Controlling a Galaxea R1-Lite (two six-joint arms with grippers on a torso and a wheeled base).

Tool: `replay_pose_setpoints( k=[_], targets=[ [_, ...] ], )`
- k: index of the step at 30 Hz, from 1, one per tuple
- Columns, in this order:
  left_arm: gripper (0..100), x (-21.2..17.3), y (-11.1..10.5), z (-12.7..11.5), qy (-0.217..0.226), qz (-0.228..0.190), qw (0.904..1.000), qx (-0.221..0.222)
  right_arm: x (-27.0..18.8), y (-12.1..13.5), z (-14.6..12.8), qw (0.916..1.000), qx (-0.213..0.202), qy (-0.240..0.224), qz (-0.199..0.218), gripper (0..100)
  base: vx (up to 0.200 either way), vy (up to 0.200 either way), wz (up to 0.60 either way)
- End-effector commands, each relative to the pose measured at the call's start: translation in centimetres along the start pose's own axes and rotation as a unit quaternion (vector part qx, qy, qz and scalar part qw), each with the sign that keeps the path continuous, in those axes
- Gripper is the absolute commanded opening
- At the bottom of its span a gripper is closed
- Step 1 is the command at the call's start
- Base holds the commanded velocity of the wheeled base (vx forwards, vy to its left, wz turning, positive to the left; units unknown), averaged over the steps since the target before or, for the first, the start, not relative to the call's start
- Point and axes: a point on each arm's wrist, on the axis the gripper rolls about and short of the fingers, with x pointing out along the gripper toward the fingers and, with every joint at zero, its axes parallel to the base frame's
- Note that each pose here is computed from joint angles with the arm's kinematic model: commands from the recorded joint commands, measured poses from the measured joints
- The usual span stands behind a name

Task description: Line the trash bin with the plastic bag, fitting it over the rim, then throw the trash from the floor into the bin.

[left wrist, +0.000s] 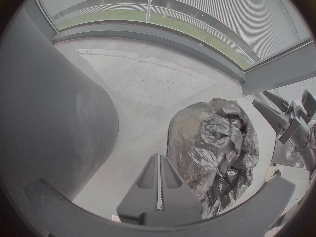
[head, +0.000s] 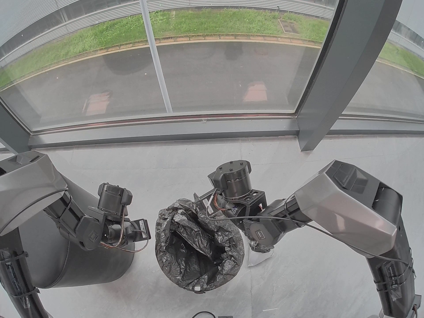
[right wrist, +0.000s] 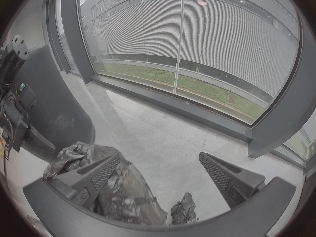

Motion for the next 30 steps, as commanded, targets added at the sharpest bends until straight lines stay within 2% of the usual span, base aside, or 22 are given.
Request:
replay_pose_setpoints(
  k=[1,6,7,8,9,12,15,19,23,26,27,30],
  targets=[
    [0,-3.5,-0.3,-0.5,-0.009,-0.026,0.9996,0.003,-4.3,-0.4,2.5,0.9996,0.009,-0.013,0.025,100,0.000,0.000,0.00],
    [0,-6.0,-0.6,-1.0,-0.009,-0.068,0.9977,0.000,-7.1,1.3,1.6,0.9952,0.017,0.008,0.096,100,0.000,0.000,0.00],
    [0,-6.6,-0.7,-1.1,-0.010,-0.075,0.9971,-0.004,-7.6,1.9,1.4,0.9923,0.027,0.012,0.120,100,0.000,0.000,0.00],
    [0,-6.7,-0.7,-1.1,-0.012,-0.077,0.9970,-0.004,-7.7,2.1,1.4,0.9917,0.029,0.012,0.125,100,0.000,0.000,0.00],
    [0,-7.3,-0.7,-1.2,-0.012,-0.084,0.9963,-0.008,-7.9,3.0,1.3,0.9880,0.048,0.017,0.146,100,0.000,0.000,0.00],
    [0,-7.9,-0.8,-1.2,-0.012,-0.099,0.9950,-0.011,-7.5,4.2,0.5,0.9845,0.063,0.038,0.160,100,0.000,0.000,0.00],
    [0,-8.1,-0.8,-1.0,-0.015,-0.108,0.9939,-0.015,-6.2,4.9,-0.6,0.9853,0.063,0.046,0.152,100,0.000,0.000,0.00],
    [0,-8.4,-1.7,-1.0,-0.019,-0.124,0.9920,-0.004,-5.8,4.4,-0.9,0.9869,0.067,0.049,0.138,100,0.000,0.000,0.00],
    [0,-8.3,-4.3,-0.8,-0.035,-0.165,0.9856,0.005,-5.2,2.5,-0.9,0.9919,0.084,0.042,0.086,100,0.000,0.000,0.00],
    [0,-8.4,-6.2,-0.6,-0.049,-0.202,0.9781,-0.013,-5.3,1.4,-1.0,0.9916,0.102,0.031,0.073,100,0.000,0.000,0.00],
    [0,-8.5,-7.1,-0.4,-0.058,-0.225,0.9721,-0.029,-5.7,0.4,-0.8,0.9911,0.115,0.018,0.065,100,0.000,0.000,0.00],
    [0,-8.0,-8.0,-1.1,-0.049,-0.247,0.9675,-0.027,-6.2,-1.3,-1.0,0.9905,0.128,0.007,0.050,100,0.000,0.000,0.00]
  ],
)
